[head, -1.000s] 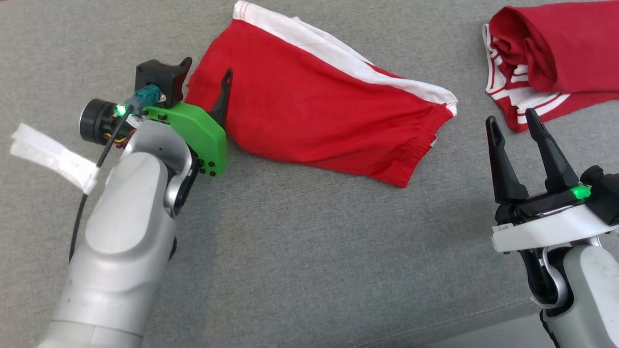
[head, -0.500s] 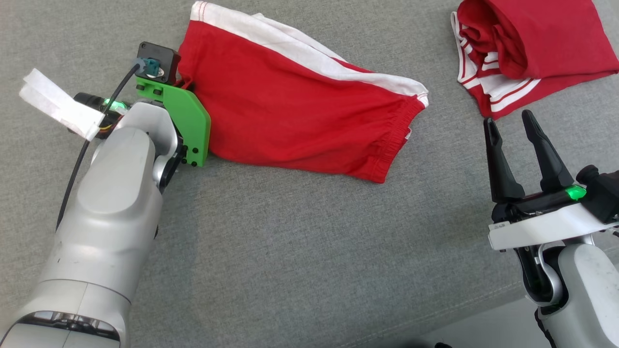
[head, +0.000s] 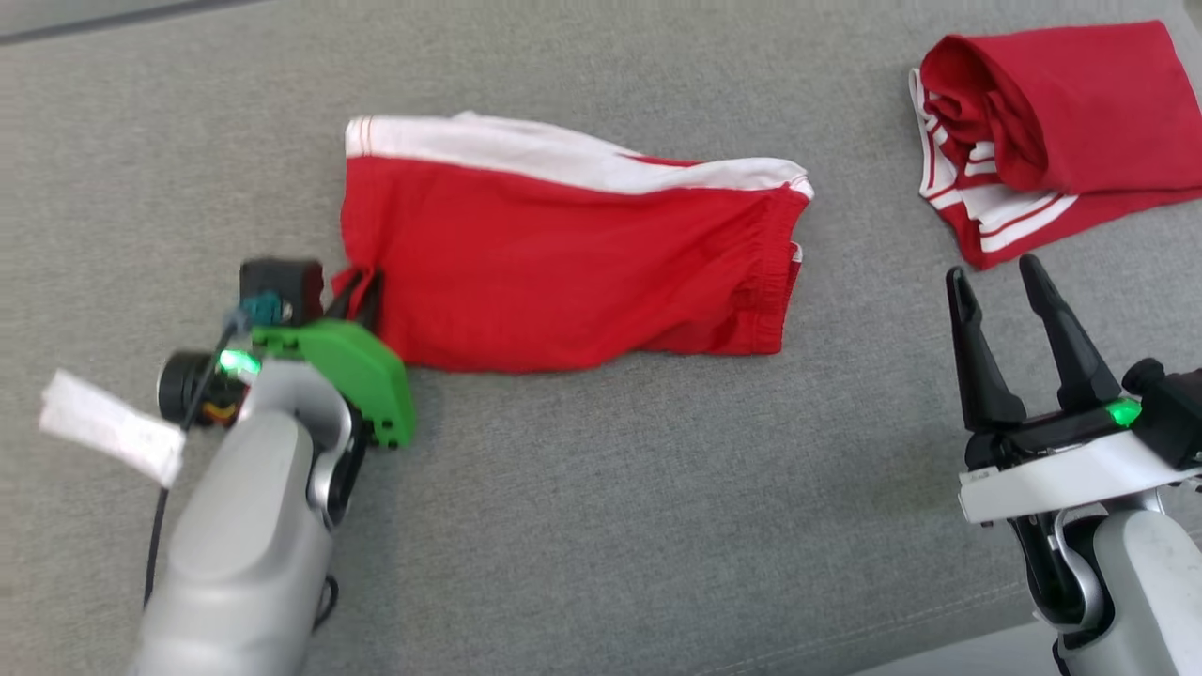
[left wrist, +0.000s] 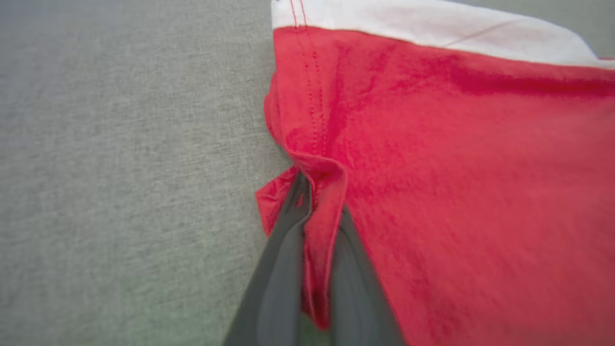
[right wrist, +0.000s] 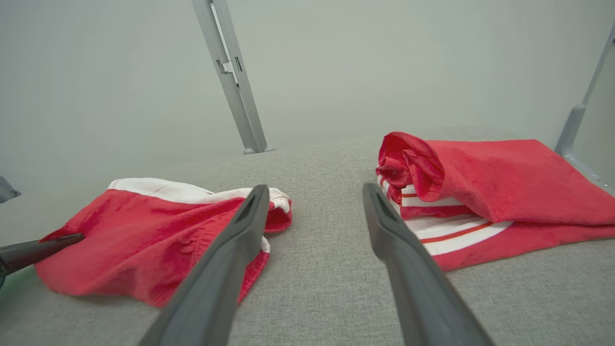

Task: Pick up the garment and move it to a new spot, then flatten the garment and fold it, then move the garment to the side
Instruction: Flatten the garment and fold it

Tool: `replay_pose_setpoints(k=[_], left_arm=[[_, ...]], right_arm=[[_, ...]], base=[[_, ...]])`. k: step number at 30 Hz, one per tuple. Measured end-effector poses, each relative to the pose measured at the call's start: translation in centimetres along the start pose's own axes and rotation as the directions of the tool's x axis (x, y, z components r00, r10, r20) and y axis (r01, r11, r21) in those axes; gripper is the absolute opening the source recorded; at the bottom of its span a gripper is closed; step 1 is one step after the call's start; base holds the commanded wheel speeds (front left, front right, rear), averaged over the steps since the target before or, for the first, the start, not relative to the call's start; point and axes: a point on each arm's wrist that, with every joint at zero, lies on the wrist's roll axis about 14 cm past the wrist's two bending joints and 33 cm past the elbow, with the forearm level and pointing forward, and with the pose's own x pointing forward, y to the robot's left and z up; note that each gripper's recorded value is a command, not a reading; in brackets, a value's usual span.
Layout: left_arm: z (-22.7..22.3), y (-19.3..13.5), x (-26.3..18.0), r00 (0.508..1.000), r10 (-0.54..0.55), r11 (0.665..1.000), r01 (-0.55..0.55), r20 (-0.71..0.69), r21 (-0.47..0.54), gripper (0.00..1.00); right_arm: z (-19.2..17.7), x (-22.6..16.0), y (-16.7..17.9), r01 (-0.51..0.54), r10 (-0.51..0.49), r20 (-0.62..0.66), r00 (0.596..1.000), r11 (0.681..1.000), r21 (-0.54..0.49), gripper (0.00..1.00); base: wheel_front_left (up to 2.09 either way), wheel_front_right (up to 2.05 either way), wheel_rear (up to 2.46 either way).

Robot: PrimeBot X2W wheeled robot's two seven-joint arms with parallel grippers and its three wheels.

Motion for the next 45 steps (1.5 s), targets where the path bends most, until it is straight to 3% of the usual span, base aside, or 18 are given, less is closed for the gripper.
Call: replay_pose_setpoints(k=[5, 6, 7, 8, 15, 22, 32, 45], left_arm=[[-1.2, 0.8, -3.9, 0.997, 0.063, 0.994, -0.058, 0.05, -0.093, 0.0], [-1.5, 0.8, -4.5, 0.996, 0.071, 0.992, -0.065, 0.054, -0.106, 0.32], [-1.2, 1.1, -5.3, 0.992, 0.094, 0.989, -0.083, 0.085, -0.121, 0.93], [-1.0, 1.3, -5.9, 0.988, 0.109, 0.987, -0.094, 0.111, -0.128, 1.0], [4.7, 2.3, -10.5, 0.885, 0.21, 0.977, -0.178, 0.416, -0.114, 1.0], [6.9, 3.8, -14.4, 0.815, 0.251, 0.966, -0.245, 0.522, -0.082, 1.0], [7.0, 3.8, -18.2, 0.784, 0.258, 0.959, -0.277, 0.564, -0.053, 1.0], [7.1, 3.6, -18.7, 0.783, 0.259, 0.957, -0.288, 0.565, -0.04, 1.0]], right_arm=[[0.4, -0.7, 1.0, -0.026, 0.026, -0.002, 1.0, 1.0, 0.002, 1.0], [0.5, -0.8, 1.2, -0.032, 0.032, 0.0, 1.0, 0.999, 0.003, 1.0], [0.7, -0.9, 1.5, -0.039, 0.039, 0.005, 0.999, 0.999, 0.003, 1.0], [1.0, -0.9, 1.7, -0.046, 0.046, 0.009, 0.999, 0.999, 0.002, 1.0], [2.2, -1.4, 2.2, -0.071, 0.072, 0.022, 0.997, 0.997, -0.024, 1.0], [3.3, -1.8, 2.7, -0.087, 0.088, 0.027, 0.996, 0.995, -0.054, 1.0], [4.6, -3.4, 3.0, -0.076, 0.078, 0.038, 0.996, 0.995, -0.063, 1.0], [4.7, -3.7, 2.9, -0.064, 0.065, 0.032, 0.997, 0.996, -0.057, 1.0]], base=[[0.0, 0.0, 0.0], [0.0, 0.0, 0.0], [0.0, 0.0, 0.0], [0.0, 0.0, 0.0], [0.0, 0.0, 0.0], [0.0, 0.0, 0.0], [0.0, 0.0, 0.0], [0.0, 0.0, 0.0]])
